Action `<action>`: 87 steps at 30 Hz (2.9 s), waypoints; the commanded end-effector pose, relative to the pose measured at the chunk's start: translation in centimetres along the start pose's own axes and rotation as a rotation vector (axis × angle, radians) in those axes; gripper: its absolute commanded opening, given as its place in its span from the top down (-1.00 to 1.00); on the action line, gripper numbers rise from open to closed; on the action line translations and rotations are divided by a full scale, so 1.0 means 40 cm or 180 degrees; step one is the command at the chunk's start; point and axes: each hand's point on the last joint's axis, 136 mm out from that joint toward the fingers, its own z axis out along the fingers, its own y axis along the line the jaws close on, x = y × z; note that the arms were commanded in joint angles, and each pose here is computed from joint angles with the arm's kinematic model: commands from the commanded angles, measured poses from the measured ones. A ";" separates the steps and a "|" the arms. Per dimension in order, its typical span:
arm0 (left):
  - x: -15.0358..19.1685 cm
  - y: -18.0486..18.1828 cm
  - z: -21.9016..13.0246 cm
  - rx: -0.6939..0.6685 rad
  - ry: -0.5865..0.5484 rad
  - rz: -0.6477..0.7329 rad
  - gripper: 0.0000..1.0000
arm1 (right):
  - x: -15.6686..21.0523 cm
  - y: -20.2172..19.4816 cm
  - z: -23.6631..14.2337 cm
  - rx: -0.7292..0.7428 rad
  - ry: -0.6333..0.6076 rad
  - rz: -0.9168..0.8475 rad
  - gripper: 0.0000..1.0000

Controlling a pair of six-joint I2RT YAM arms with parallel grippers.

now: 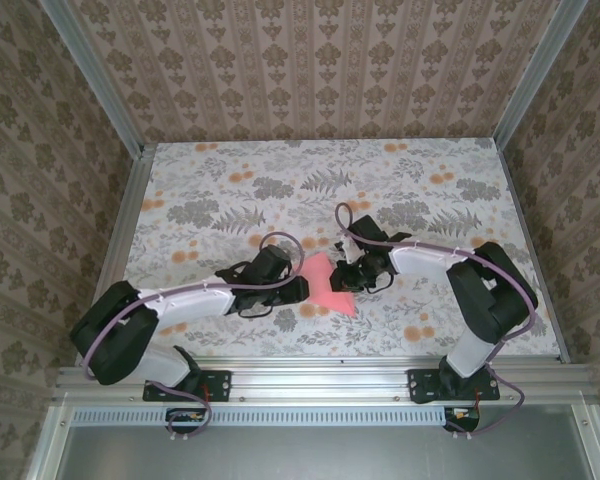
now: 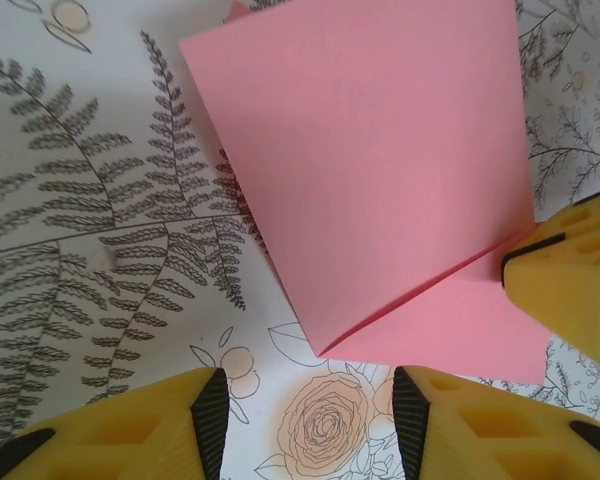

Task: Fold a paper plane with a square sheet of paper (pick it up from the middle)
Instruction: Fold the wing for the fifth time at the center of the table.

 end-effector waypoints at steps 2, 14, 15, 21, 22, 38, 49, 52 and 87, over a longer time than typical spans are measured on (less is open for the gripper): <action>-0.007 -0.048 0.012 0.0149 0.0031 -0.0082 -0.01 | 0.011 -0.029 0.025 -0.0149 0.0077 0.0058 0.71; -0.002 -0.078 0.061 0.0232 0.0127 -0.0298 -0.18 | 0.023 -0.095 0.062 -0.0392 0.0013 0.0442 0.72; -0.001 -0.079 0.066 0.0229 0.0138 -0.0324 -0.18 | 0.024 -0.099 0.062 -0.0384 0.0013 0.0453 0.72; -0.003 -0.076 0.087 0.0195 0.0111 -0.0511 -0.16 | 0.024 -0.113 0.059 -0.0376 -0.0011 0.0499 0.70; -0.005 -0.074 0.089 0.0192 0.0093 -0.0542 -0.16 | 0.025 -0.114 0.059 -0.0378 -0.0007 0.0507 0.70; -0.065 -0.120 0.109 0.0380 -0.0022 -0.0737 0.65 | -0.002 -0.092 0.025 -0.0409 -0.0116 0.0391 0.60; -0.088 -0.083 0.100 0.0265 0.0255 -0.0823 1.00 | -0.071 -0.049 -0.090 -0.0263 -0.1015 -0.0281 0.28; -0.090 -0.084 0.096 0.0290 0.0303 -0.0837 1.00 | -0.082 -0.044 -0.113 0.0006 -0.1410 -0.0682 0.18; -0.092 -0.075 0.081 0.0271 0.0416 -0.0890 1.00 | -0.009 0.059 0.015 0.1312 -0.1711 -0.3179 0.22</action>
